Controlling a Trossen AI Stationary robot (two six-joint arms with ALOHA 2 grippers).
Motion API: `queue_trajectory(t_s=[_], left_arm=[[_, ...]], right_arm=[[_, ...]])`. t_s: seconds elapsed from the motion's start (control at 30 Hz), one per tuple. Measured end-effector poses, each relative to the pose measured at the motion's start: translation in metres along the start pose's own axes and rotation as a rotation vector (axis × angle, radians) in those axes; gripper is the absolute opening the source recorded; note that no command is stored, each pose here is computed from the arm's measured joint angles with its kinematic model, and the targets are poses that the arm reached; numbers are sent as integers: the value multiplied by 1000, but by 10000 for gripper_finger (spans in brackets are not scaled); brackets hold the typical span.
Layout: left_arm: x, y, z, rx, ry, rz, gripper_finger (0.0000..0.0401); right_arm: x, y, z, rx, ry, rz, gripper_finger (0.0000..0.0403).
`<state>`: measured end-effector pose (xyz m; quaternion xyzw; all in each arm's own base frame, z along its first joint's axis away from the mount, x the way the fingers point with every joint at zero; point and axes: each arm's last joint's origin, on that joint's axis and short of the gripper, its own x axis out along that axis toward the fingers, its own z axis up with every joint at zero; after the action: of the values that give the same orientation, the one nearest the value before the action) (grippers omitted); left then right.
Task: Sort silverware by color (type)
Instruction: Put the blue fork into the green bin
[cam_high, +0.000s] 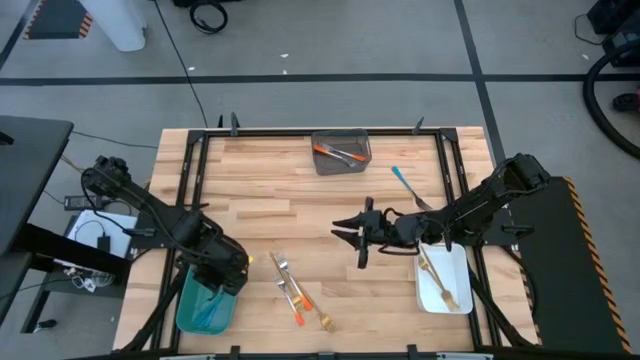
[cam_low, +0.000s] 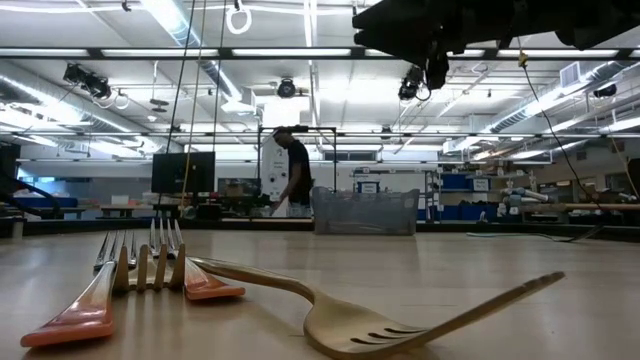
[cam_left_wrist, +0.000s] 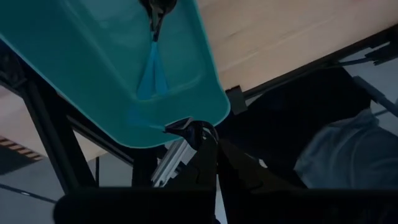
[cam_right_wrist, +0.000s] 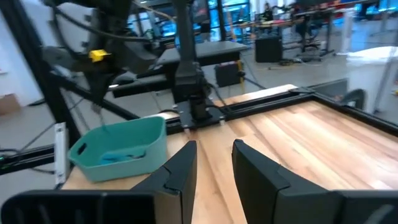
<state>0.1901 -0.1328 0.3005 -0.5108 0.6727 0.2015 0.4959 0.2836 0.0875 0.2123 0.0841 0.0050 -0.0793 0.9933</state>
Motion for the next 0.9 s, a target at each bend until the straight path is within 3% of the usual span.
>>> queue_trajectory(t_s=[0.33,0.5,0.67,0.9], left_arm=[[1,0,1,-26,-1,-2,11],[21,6,9,-79,18,21,11],[38,4,15,-67,42,-41,11],[48,11,21,-60,39,-25,11]], right_arm=[[0,3,0,-73,12,91,109],[-1,5,-2,-83,29,139,109],[-3,8,-4,-113,47,163,109],[-4,12,-6,-138,63,204,109]])
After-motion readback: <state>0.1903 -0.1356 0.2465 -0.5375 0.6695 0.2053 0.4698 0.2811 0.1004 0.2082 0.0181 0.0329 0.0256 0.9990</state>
